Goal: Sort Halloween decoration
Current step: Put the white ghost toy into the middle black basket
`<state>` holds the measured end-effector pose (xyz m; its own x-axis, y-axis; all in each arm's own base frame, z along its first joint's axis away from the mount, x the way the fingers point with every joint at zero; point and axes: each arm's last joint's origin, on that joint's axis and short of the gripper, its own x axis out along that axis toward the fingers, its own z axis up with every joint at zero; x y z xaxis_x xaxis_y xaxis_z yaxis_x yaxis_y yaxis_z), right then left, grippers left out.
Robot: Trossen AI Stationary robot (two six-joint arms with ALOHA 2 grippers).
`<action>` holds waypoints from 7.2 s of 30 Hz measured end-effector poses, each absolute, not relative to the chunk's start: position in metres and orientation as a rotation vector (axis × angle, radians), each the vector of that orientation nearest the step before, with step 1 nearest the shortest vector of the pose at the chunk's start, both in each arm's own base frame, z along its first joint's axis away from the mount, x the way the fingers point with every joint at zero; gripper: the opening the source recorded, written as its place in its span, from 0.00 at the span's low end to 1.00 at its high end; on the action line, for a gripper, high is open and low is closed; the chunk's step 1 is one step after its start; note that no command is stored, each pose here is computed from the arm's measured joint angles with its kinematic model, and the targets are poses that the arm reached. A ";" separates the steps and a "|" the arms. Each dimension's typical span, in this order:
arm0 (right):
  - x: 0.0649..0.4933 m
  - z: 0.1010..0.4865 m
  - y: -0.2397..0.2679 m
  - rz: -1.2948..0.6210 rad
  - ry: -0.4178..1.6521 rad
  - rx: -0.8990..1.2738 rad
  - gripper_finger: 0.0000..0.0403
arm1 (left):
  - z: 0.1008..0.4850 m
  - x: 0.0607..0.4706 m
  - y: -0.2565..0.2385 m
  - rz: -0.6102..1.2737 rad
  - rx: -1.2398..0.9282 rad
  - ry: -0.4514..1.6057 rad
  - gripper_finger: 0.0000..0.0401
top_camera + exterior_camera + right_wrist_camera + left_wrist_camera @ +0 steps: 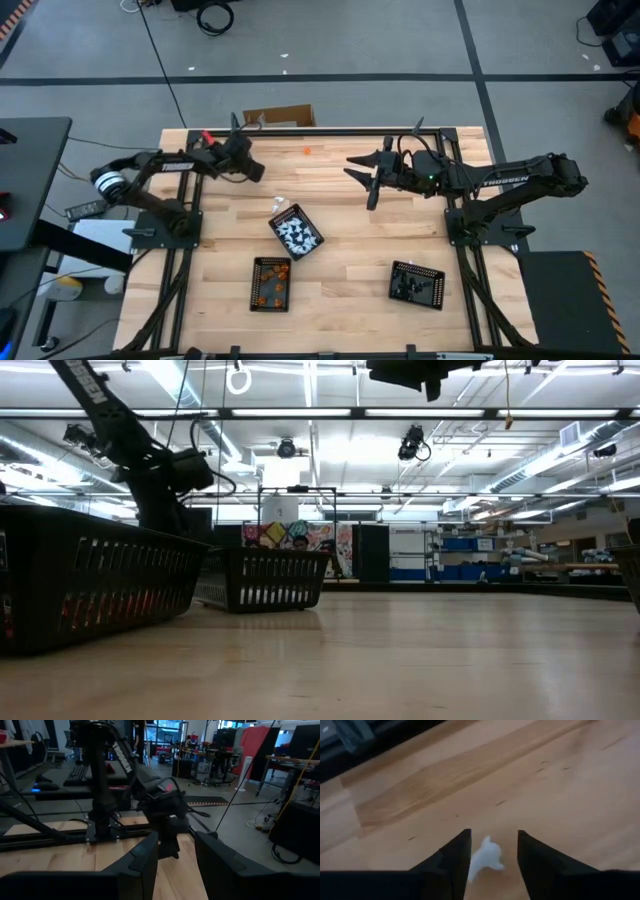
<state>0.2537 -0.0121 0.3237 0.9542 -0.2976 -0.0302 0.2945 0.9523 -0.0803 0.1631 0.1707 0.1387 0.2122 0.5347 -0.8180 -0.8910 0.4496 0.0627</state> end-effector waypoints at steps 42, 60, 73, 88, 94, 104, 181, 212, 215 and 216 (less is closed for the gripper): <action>0.254 0.322 -0.010 -0.290 0.063 -0.088 0.33 | 0.132 0.153 0.164 1.252 -0.457 1.218 0.43; 0.254 0.322 -0.009 -0.270 0.061 -0.088 0.33 | 0.132 0.151 0.169 1.139 -0.489 1.225 0.31; 0.254 0.322 -0.009 -0.270 0.060 -0.088 0.33 | 0.132 0.151 0.170 1.095 -0.457 1.247 0.07; 0.254 0.322 -0.009 -0.270 0.060 -0.088 0.33 | 0.137 0.153 0.166 1.041 -0.409 1.246 0.00; 0.254 0.322 -0.009 -0.271 0.061 -0.088 0.33 | 0.161 0.156 0.156 0.966 -0.403 1.111 0.00; 0.254 0.321 -0.010 -0.301 0.076 -0.096 0.33 | 0.203 0.190 0.089 0.252 -0.505 0.830 0.00; 0.255 0.326 0.001 -0.160 0.014 -0.132 0.33 | 0.136 0.148 0.156 1.231 -0.439 1.492 0.38; 0.255 0.325 0.003 -0.148 0.032 -0.137 0.33 | 0.088 0.172 0.179 0.397 0.118 2.412 0.59; 0.255 0.325 0.003 -0.148 0.031 -0.136 0.33 | 0.088 0.173 0.180 0.302 0.167 2.420 0.57; 0.255 0.325 0.003 -0.148 0.032 -0.137 0.33 | 0.087 0.174 0.181 0.272 0.181 2.419 0.55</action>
<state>0.2546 0.0027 0.3245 0.9886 -0.1490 -0.0216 0.1447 0.9798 -0.1380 0.1735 0.1806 0.0875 -0.7544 0.2018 -0.6246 0.0582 0.9684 0.2427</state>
